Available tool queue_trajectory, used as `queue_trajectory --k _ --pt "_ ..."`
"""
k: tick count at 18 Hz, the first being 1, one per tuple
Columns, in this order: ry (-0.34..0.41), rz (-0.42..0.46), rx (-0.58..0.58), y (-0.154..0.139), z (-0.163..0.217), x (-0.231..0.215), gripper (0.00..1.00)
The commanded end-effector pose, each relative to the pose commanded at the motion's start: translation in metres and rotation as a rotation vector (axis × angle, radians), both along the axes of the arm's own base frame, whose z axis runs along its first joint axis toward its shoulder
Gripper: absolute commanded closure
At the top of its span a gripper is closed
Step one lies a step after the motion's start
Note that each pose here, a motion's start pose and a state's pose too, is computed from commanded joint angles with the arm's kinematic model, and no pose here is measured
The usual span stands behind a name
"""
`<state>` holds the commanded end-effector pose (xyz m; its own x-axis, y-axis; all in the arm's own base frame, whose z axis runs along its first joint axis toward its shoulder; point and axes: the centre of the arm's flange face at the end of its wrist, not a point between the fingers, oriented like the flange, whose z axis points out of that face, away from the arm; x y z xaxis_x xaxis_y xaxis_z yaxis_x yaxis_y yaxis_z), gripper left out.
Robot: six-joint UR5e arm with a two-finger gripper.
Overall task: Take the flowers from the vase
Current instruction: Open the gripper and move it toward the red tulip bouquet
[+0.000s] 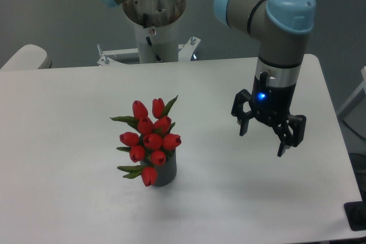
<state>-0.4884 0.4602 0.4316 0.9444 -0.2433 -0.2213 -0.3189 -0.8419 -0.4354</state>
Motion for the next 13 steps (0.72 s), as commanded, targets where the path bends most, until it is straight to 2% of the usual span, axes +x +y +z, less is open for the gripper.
queue_trajectory --k 2,5,9,11,13 --pt "-0.089 0.018 0.056 0.003 -0.012 0.009 0.0" --pt "-0.148 0.026 0.079 -0.006 -0.025 0.017 0.0" --pt "-0.338 0.066 0.201 -0.029 -0.062 0.026 0.0" --pt "-0.393 0.096 0.239 -0.043 -0.066 0.035 0.0" --pt "-0.396 0.097 0.26 -0.052 -0.057 0.051 0.0"
